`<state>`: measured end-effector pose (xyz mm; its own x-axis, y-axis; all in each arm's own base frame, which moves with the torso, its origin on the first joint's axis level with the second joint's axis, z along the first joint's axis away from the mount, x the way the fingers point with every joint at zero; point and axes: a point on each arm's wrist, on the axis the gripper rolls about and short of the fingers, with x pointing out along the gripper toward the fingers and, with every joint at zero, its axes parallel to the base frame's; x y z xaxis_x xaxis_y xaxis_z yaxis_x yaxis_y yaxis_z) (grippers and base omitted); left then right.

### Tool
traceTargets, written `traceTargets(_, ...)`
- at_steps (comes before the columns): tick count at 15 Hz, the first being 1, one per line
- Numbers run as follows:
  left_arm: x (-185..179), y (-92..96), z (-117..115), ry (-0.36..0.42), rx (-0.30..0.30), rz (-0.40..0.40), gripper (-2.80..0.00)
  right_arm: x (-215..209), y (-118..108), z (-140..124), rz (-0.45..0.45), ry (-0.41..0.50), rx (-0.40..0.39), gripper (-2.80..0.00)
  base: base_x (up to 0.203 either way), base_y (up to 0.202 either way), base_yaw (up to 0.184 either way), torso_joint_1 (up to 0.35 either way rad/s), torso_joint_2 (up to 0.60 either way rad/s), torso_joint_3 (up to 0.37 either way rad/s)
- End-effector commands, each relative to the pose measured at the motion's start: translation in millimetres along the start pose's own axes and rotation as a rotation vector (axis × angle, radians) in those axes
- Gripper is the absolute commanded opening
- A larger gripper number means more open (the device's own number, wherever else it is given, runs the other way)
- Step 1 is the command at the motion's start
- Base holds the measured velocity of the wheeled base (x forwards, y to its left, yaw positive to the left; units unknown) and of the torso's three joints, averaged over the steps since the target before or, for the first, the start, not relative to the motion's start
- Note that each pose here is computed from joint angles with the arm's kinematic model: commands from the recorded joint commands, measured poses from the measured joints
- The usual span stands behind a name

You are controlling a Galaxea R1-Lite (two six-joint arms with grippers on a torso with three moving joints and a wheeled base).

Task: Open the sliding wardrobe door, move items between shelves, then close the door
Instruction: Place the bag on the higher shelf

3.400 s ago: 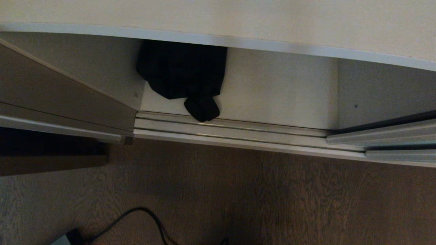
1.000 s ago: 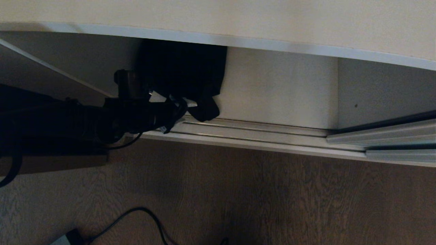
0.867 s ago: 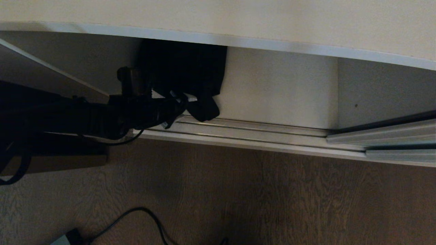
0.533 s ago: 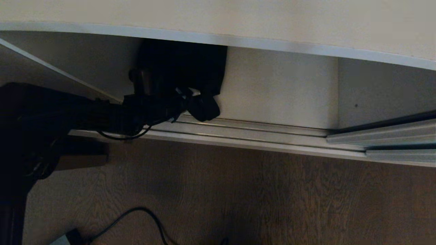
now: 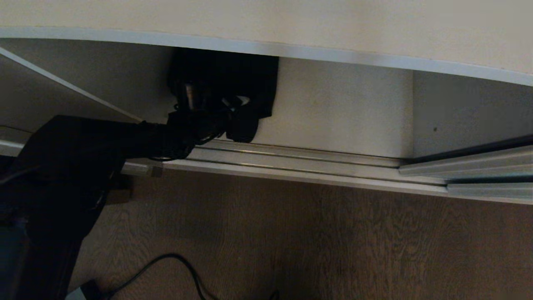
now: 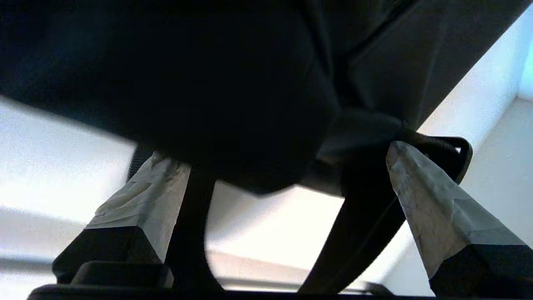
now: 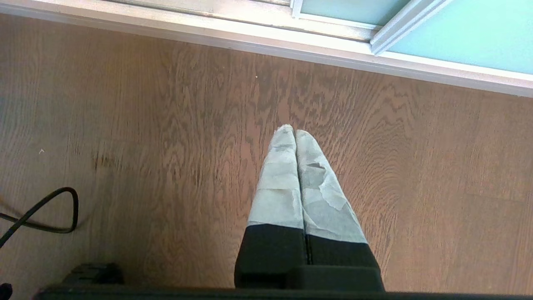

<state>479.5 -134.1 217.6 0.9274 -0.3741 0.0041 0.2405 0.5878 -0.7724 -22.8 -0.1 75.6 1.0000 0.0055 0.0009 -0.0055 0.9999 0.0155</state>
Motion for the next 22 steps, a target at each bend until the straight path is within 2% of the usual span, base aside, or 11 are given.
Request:
traceTargets(1,6,6.3,-4,-0.014,0.026,-0.014,0.00,0,0,0,0.001,-0.005,0.000,-2.80,0.000,0.000,0.000,0.000,0.00,0.000)
traceTargets(3,8,8.6,-5,-0.019,0.048,-0.015,0.00,0,0,0,0.001,-0.005,0.000,-2.80,0.000,0.000,0.000,0.000,0.00,0.000)
traceTargets(4,8,8.4,-4,-0.019,0.053,-0.016,-0.72,0,0,0,0.001,-0.005,0.000,-2.80,0.000,0.000,0.000,0.000,0.00,0.000)
traceTargets(5,8,9.3,-4,-0.020,0.056,-0.014,-2.80,0,0,0,0.001,-0.005,0.000,-2.80,0.000,0.000,0.000,0.000,0.00,0.000)
traceTargets(8,8,11.1,-3,-0.025,0.063,-0.014,-2.80,0,0,0,0.001,-0.005,0.001,-2.80,0.000,0.000,0.000,0.000,0.00,0.000)
traceTargets(11,4,1.9,5,-0.052,0.072,-0.049,-2.80,0,0,0,0.001,-0.005,0.001,-2.80,0.000,0.000,0.000,0.000,0.00,0.000)
traceTargets(16,-4,-15.5,15,-0.044,0.111,-0.115,-2.80,0,0,0,0.001,-0.005,0.001,-2.80,0.000,0.000,0.000,0.000,0.00,0.000)
traceTargets(22,-12,-21.7,18,-0.051,0.112,-0.097,-2.80,0,0,0,0.001,-0.005,0.000,-2.80,0.000,0.000,0.000,0.000,0.00,0.000)
